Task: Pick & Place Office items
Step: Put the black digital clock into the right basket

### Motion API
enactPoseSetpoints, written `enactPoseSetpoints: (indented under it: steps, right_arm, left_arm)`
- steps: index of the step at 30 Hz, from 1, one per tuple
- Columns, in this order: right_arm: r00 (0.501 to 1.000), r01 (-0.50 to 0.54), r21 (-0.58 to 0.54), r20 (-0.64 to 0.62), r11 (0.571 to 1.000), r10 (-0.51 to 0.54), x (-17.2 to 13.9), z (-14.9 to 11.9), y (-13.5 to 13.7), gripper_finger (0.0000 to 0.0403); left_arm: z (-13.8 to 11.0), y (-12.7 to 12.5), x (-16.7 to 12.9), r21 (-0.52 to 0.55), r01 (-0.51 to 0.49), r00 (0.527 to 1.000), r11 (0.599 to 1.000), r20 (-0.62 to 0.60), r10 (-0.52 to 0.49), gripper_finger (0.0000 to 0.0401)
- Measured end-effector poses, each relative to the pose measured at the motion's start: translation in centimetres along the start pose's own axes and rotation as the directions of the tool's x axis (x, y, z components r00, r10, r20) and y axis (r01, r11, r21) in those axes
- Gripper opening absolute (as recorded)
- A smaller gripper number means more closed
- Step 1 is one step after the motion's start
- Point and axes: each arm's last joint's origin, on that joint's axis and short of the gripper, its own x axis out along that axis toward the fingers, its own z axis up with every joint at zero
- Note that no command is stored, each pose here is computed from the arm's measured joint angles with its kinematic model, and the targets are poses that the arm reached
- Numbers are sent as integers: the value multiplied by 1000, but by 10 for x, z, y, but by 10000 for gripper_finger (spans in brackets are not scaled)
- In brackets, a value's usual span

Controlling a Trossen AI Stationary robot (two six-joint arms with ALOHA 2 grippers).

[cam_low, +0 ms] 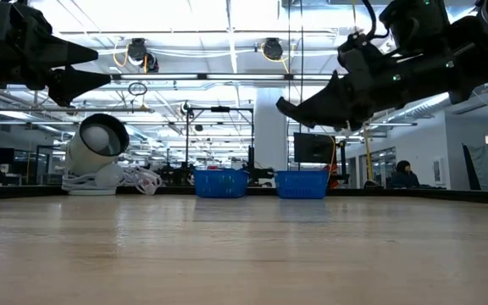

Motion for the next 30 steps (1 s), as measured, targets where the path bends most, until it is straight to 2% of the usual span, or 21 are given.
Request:
enactPoseSetpoints:
  steps: [9,12,18,30]
  right_arm:
    - [983,183,49,13,982,-183,0,-1,-6,154]
    - [976,215,62,8,975,-216,0,-2,-7,150]
    - [940,339,91,-3,936,-340,-2,-5,-11,149]
    - [930,366,76,-8,928,-366,-1,-6,-15,151]
  left_arm:
    - [0,0,0,0,0,1000,1000,0,0,324]
    - [0,0,0,0,0,1000,1000,0,0,324]
    - [0,0,0,0,0,1000,1000,0,0,324]
    - [0,0,0,0,0,1000,1000,0,0,324]
